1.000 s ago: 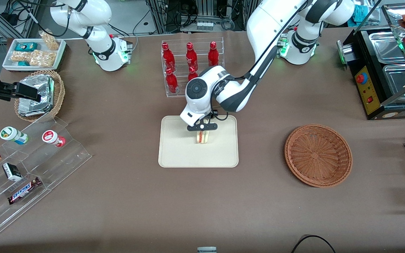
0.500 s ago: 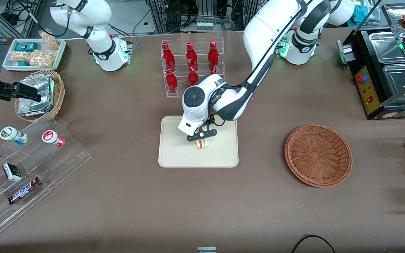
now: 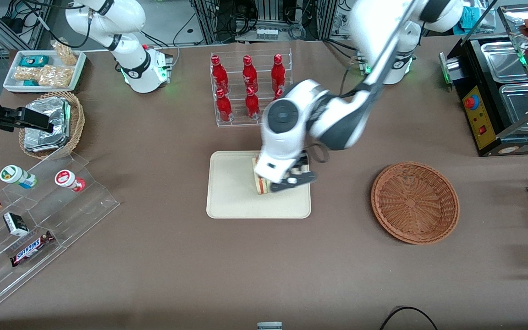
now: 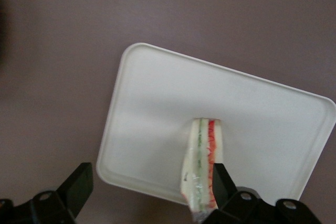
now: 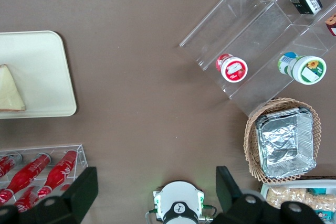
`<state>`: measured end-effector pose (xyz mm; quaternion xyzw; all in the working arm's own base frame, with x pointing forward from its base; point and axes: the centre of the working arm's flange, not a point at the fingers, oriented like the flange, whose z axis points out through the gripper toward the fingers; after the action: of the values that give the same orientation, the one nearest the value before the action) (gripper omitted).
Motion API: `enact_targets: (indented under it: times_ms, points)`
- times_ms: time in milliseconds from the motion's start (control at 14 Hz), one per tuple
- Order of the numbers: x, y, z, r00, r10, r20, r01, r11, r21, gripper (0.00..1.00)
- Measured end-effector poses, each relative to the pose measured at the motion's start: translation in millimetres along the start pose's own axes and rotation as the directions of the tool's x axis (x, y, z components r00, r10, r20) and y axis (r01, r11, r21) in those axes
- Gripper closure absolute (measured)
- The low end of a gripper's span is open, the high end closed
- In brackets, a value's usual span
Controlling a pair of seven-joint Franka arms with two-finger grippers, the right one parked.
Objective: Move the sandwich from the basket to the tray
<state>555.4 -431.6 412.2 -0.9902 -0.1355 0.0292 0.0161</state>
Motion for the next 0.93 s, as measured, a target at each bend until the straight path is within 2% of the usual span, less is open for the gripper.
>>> enact_targets:
  times_ms: [286,429,714,929]
  points:
    - [53,-138,-81,0.991,0.036,0.125,-0.043,0.997,0.057,0.00]
    - [74,-198,-101,0.984,0.045,0.172,-0.057,0.996,0.065,0.00]
    - [102,-299,-128,0.971,0.049,0.236,-0.063,0.997,0.054,0.00]
    - [102,-365,-155,0.960,0.067,0.272,-0.078,0.996,0.032,0.00]
